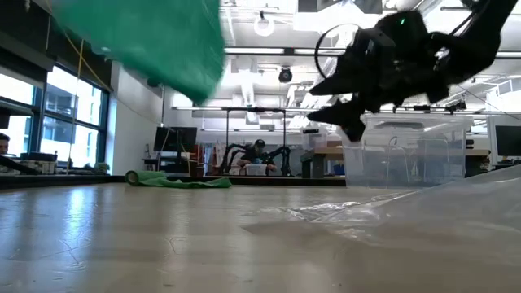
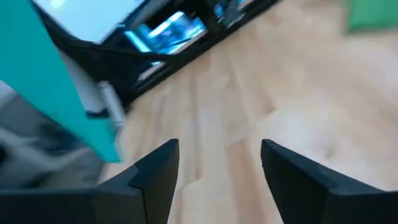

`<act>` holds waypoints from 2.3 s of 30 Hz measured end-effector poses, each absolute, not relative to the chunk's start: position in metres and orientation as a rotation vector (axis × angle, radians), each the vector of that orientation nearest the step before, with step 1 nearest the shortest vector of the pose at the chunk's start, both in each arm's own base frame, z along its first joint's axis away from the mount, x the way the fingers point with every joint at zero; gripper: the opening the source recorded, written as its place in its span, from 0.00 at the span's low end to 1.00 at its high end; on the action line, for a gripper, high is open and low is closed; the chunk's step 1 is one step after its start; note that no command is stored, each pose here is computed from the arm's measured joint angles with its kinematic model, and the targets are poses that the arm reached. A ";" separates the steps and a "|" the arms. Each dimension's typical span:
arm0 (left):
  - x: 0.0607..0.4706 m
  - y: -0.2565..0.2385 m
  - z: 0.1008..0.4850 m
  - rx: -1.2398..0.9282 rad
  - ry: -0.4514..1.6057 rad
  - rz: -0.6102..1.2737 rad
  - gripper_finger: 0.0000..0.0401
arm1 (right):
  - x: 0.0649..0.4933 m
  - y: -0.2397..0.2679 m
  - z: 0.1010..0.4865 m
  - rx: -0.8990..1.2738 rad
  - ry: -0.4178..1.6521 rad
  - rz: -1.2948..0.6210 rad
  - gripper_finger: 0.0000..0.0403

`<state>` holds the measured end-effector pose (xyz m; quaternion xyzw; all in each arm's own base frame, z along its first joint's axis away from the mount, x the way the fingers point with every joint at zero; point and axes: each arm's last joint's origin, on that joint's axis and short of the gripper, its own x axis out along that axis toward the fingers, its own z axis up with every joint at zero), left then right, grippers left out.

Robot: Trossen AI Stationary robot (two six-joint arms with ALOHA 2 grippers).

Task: Roll bandage
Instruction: Roll the blue bandage

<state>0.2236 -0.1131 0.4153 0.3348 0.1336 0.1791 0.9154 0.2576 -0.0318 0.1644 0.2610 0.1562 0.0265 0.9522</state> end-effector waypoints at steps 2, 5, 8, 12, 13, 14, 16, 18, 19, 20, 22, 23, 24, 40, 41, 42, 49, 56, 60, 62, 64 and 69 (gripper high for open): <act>0.226 -0.110 0.422 0.673 0.292 0.446 0.27 | 0.259 -0.020 0.176 0.413 0.329 -0.026 0.53; 0.232 -0.104 0.431 0.631 0.315 0.506 0.27 | 0.264 0.002 0.197 0.236 0.371 -0.131 0.52; 0.241 -0.096 0.435 0.580 0.362 0.550 0.27 | 0.272 0.028 0.222 0.083 0.382 -0.171 0.52; 0.253 -0.084 0.431 0.520 0.460 0.579 0.27 | 0.282 0.055 0.254 -0.064 0.364 -0.184 0.52; 0.256 -0.081 0.430 0.507 0.486 0.576 0.27 | 0.284 0.059 0.260 -0.093 0.364 -0.193 0.52; 0.259 -0.079 0.429 0.489 0.507 0.572 0.27 | 0.285 0.063 0.266 -0.116 0.365 -0.201 0.52; 0.264 -0.075 0.427 0.468 0.551 0.559 0.27 | 0.289 0.068 0.278 -0.140 0.356 -0.201 0.52; 0.268 -0.073 0.424 0.445 0.590 0.540 0.27 | 0.292 0.072 0.288 -0.170 0.354 -0.204 0.52; 0.270 -0.072 0.422 0.429 0.610 0.524 0.27 | 0.292 0.074 0.293 -0.194 0.356 -0.209 0.52; 0.271 -0.072 0.421 0.409 0.627 0.508 0.27 | 0.292 0.077 0.297 -0.225 0.359 -0.214 0.52; 0.272 -0.071 0.418 0.348 0.656 0.462 0.27 | 0.291 0.083 0.307 -0.290 0.356 -0.239 0.52; 0.273 -0.070 0.417 0.310 0.671 0.432 0.27 | 0.290 0.086 0.313 -0.326 0.350 -0.254 0.52; 0.273 -0.070 0.415 0.269 0.691 0.397 0.27 | 0.289 0.090 0.319 -0.365 0.344 -0.268 0.52; 0.278 -0.057 0.409 -0.042 0.812 0.098 0.27 | 0.286 0.115 0.356 -0.332 0.136 -0.140 0.52; 0.278 -0.056 0.409 -0.025 0.809 0.111 0.27 | 0.287 0.114 0.359 -0.318 0.126 -0.143 0.52; 0.278 -0.055 0.409 -0.004 0.806 0.127 0.27 | 0.287 0.114 0.364 -0.298 0.121 -0.145 0.52; 0.283 -0.061 0.403 0.366 0.811 0.285 0.27 | 0.288 0.097 0.389 -0.102 0.209 -0.075 0.52; 0.304 -0.080 0.380 0.789 0.865 0.506 0.26 | 0.292 0.078 0.388 -0.093 0.279 -0.092 0.52; 0.307 -0.097 0.376 0.971 0.855 0.591 0.26 | 0.288 0.082 0.391 -0.102 0.270 -0.091 0.52; 0.305 -0.106 0.381 1.000 0.827 0.596 0.26 | 0.283 0.088 0.393 -0.109 0.262 -0.070 0.52; 0.303 -0.115 0.391 0.969 0.775 0.582 0.26 | 0.278 0.094 0.395 -0.116 0.257 -0.061 0.52; 0.289 -0.144 0.423 0.752 0.627 0.405 0.26 | 0.263 0.116 0.400 -0.121 0.230 -0.020 0.52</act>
